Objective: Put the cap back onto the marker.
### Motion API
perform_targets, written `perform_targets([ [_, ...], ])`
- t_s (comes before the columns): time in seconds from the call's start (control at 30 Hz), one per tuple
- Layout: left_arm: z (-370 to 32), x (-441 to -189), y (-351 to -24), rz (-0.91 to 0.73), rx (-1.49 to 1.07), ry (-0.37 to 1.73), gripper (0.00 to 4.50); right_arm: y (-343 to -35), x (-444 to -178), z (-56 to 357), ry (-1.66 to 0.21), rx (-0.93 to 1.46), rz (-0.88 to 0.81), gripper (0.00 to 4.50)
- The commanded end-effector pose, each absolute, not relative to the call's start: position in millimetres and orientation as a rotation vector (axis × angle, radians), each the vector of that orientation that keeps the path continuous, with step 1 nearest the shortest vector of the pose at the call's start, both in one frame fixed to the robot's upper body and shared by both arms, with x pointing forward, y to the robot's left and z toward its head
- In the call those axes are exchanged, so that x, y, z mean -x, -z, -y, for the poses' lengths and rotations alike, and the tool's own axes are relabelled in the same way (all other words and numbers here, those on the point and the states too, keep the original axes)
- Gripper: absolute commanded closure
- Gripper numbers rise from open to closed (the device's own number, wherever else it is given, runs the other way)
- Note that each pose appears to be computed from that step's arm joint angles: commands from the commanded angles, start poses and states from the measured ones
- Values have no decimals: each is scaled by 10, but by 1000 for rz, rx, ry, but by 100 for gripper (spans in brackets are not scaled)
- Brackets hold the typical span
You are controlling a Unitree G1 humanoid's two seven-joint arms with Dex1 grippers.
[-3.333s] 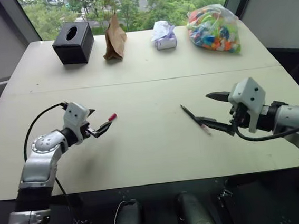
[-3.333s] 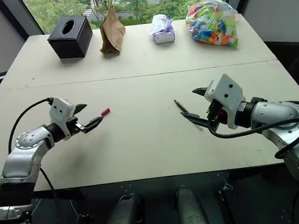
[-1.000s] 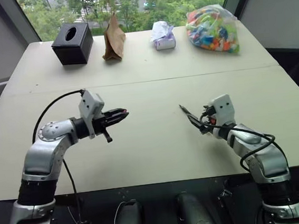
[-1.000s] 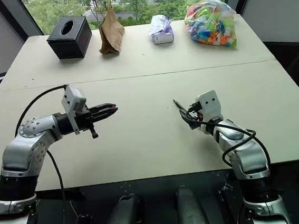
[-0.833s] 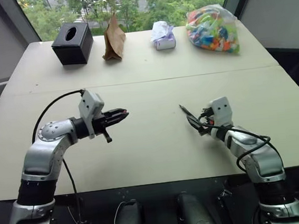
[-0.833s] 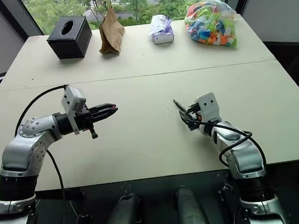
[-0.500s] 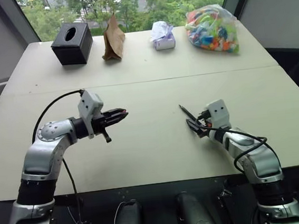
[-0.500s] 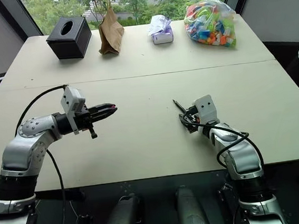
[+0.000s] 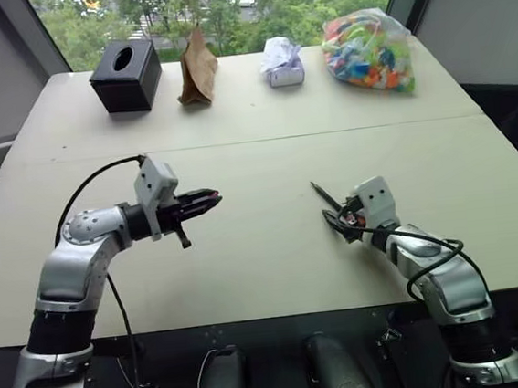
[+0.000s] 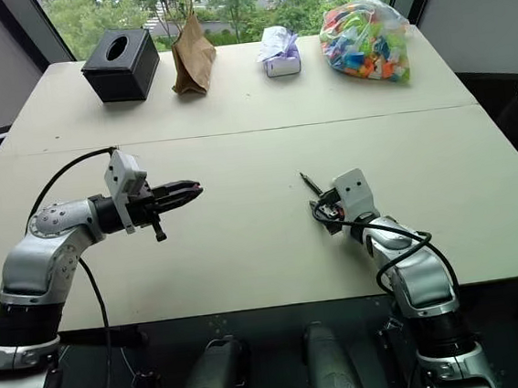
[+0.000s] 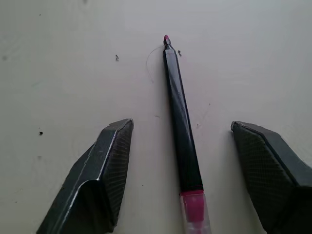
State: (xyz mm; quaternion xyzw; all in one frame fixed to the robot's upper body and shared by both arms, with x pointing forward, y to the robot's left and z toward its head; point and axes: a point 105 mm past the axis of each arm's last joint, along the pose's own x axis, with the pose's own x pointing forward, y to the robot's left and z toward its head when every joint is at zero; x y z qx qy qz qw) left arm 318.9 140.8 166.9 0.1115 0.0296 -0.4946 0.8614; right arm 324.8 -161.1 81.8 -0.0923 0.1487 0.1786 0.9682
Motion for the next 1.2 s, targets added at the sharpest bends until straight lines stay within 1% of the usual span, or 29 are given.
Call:
perform_targets([
  [0.03, -1401, -3183, -1799, -13, -280, 1049, 450, -737, -3209, 1635, -356, 197, -340, 294],
  [0.1, -1396, -3175, -1792, -15, -284, 1055, 450, -736, -3208, 1632, -359, 198, -341, 403],
  [0.13, -1394, -3173, -1791, -15, -286, 1058, 450, -737, -3209, 1631, -360, 198, -341, 448],
  [0.3, -1379, -3149, -1772, 3, -321, 1094, 450, -748, -3217, 1623, -372, 212, -338, 448],
  [0.4, -1341, -3125, -1766, 33, -334, 1128, 450, -829, -3240, 1649, -392, 255, -311, 448],
  [0.47, -1320, -3101, -1743, 48, -365, 1161, 450, -958, -3255, 1643, -436, 300, -268, 448],
  [0.5, -1313, -3087, -1719, 57, -403, 1184, 450, -1094, -3250, 1619, -492, 361, -219, 448],
  [0.57, -1304, -3073, -1682, 68, -452, 1218, 450, -1266, -3225, 1581, -582, 468, -161, 448],
  [0.73, -1278, -3049, -1582, 80, -541, 1308, 450, -1561, -3180, 1547, -760, 740, -97, 448],
  [0.87, -1236, -3071, -1571, 102, -570, 1345, 450, -1747, -3187, 1456, -843, 809, -64, 448],
  [1.0, -1187, -3094, -1584, 126, -583, 1364, 450, -1842, -3195, 1350, -906, 855, -45, 448],
  [1.2, -1148, -3122, -1613, 155, -598, 1364, 450, -1835, -3146, 1234, -999, 921, -51, 448],
])
